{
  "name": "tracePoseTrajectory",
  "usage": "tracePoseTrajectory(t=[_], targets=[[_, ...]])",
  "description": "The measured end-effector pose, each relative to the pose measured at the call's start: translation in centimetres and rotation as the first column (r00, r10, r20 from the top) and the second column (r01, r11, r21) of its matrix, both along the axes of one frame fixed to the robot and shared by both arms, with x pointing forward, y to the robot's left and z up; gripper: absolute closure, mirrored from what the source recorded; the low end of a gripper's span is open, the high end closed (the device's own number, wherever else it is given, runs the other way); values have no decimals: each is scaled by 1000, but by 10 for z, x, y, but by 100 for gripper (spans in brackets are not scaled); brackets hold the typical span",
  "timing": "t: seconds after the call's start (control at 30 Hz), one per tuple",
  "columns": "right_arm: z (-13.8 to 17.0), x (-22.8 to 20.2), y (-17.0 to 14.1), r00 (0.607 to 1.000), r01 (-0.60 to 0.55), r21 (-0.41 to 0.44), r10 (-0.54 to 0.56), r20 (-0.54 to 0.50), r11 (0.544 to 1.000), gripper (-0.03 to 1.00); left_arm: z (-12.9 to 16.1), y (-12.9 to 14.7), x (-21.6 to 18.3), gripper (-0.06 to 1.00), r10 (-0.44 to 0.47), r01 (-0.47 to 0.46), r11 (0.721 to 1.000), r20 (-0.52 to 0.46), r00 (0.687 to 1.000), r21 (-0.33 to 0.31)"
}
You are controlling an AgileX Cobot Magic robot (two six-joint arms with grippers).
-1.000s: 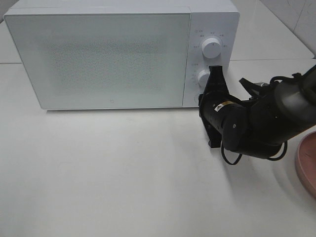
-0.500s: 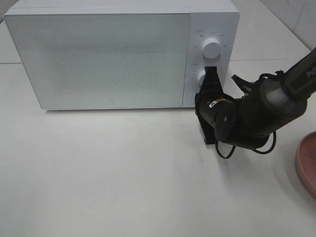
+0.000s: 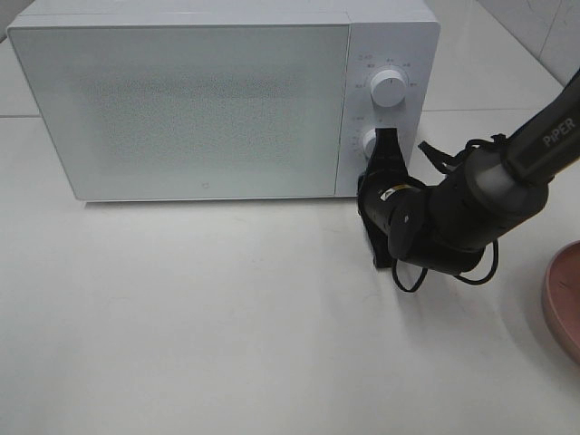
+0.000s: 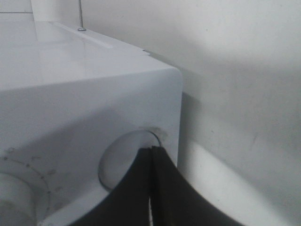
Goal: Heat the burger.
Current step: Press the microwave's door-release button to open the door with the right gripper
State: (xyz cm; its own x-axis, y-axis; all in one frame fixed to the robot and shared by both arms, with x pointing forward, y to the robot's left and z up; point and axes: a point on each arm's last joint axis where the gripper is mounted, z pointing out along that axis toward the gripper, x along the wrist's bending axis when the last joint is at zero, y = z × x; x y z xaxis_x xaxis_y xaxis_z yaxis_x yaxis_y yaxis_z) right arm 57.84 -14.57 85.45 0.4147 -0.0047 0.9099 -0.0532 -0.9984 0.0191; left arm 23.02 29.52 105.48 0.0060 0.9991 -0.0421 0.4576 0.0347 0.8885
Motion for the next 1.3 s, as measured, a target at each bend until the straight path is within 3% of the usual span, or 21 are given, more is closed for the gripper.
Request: tracePoseTrajectory(t=[1.3], targets=[[-2,13,5,992,118,14,-119,30,993,96,0,0,0,-3,0,0,1000,0,1000,0]])
